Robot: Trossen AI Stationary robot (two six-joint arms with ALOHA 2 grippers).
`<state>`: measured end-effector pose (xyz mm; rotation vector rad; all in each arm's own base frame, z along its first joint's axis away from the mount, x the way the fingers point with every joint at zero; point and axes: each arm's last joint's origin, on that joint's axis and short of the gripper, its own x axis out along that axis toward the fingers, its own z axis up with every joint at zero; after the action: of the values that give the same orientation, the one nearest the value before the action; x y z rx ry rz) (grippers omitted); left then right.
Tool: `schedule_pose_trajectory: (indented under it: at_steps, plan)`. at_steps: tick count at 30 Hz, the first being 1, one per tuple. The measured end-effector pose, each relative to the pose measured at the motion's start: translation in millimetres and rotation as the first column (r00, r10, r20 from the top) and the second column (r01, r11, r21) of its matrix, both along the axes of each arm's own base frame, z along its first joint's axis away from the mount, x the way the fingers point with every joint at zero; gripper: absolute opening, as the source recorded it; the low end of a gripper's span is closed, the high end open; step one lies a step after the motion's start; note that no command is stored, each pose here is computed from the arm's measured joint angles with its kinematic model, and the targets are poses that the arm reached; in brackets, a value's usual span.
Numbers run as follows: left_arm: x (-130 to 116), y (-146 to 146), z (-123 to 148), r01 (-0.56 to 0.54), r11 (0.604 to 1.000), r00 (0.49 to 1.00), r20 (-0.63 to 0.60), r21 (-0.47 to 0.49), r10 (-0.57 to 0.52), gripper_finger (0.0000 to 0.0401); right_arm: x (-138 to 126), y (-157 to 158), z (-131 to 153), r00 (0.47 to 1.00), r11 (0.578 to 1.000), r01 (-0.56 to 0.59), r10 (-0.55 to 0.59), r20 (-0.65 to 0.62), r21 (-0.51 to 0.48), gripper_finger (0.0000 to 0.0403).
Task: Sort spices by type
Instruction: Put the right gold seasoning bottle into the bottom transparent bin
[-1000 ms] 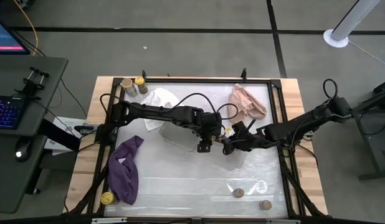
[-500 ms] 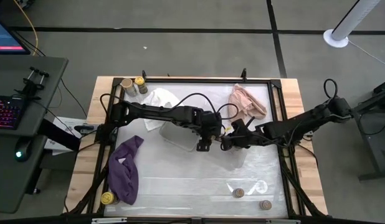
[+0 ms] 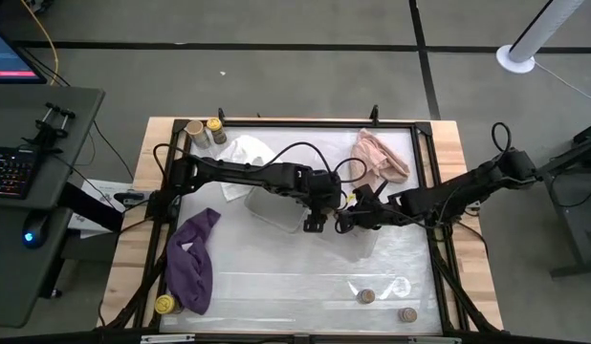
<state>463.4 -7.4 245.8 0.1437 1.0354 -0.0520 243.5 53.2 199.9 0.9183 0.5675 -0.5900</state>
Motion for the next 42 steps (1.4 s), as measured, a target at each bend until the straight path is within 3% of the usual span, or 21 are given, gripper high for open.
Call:
schedule_pose_trajectory:
  at_steps: [24, 35, 42]
  plan:
    - [5.8, -2.1, -4.2, 0.028, 0.999, 0.999, 0.031, -0.034, -0.027, 0.0277, 0.0, 1.1, -0.4, 1.0, 0.999, -0.007, 0.007, -0.002, 0.047, 0.0]
    - [9.6, -5.6, -3.9, 0.06, 0.996, 0.996, 0.064, -0.072, -0.055, 0.0329, 2.1, 1.6, 0.9, 1.0, 0.998, -0.012, 0.011, 0.021, 0.056, 0.0]
    - [8.9, -3.5, -4.4, 0.052, 0.997, 0.997, 0.055, -0.063, -0.049, 0.0335, 1.9, 1.7, 0.6, 1.0, 0.998, -0.015, 0.014, 0.017, 0.059, 0.0]
